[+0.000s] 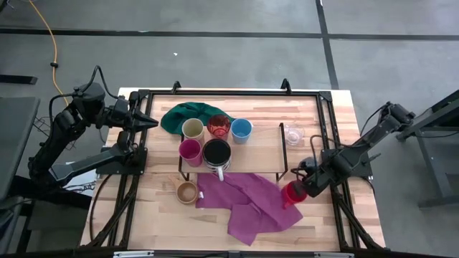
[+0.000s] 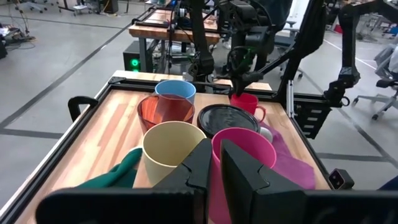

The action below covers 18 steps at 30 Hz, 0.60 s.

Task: Stack small to large cups/mugs on shelf
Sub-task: Put the red mug on the shelf

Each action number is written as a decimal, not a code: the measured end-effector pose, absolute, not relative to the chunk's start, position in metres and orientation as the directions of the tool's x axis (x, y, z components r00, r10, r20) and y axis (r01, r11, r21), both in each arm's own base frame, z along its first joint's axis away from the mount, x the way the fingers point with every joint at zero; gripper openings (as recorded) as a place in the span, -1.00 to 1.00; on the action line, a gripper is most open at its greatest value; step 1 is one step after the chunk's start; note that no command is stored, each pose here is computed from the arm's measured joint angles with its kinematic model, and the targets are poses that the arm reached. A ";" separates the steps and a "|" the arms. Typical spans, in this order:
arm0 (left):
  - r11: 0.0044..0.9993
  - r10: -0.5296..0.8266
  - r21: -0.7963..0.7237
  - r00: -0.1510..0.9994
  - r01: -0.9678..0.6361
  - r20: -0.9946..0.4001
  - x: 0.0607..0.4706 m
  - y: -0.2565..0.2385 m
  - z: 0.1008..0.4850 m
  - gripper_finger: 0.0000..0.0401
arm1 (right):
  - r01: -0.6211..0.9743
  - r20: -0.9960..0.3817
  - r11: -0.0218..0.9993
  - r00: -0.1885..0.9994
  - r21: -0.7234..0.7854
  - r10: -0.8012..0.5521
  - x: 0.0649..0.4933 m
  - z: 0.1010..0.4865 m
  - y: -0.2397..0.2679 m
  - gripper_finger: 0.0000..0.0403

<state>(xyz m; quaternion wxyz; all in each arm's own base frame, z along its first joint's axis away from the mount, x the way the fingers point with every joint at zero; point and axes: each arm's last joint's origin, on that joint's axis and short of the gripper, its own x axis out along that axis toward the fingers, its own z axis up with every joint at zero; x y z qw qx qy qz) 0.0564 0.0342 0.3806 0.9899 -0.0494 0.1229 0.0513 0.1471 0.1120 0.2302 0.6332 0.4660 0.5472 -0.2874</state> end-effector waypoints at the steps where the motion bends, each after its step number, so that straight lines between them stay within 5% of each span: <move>1: 0.989 0.090 -0.092 0.964 -0.116 -0.248 0.056 0.034 0.381 -0.88 | 0.860 -0.954 0.414 0.254 0.297 0.158 0.146 0.233 0.111 -1.00; 18: 0.972 0.119 -0.167 0.961 -0.164 -0.250 0.057 0.035 0.381 -0.88 | 0.441 -0.618 0.485 0.725 0.755 0.303 0.149 0.287 0.107 -1.00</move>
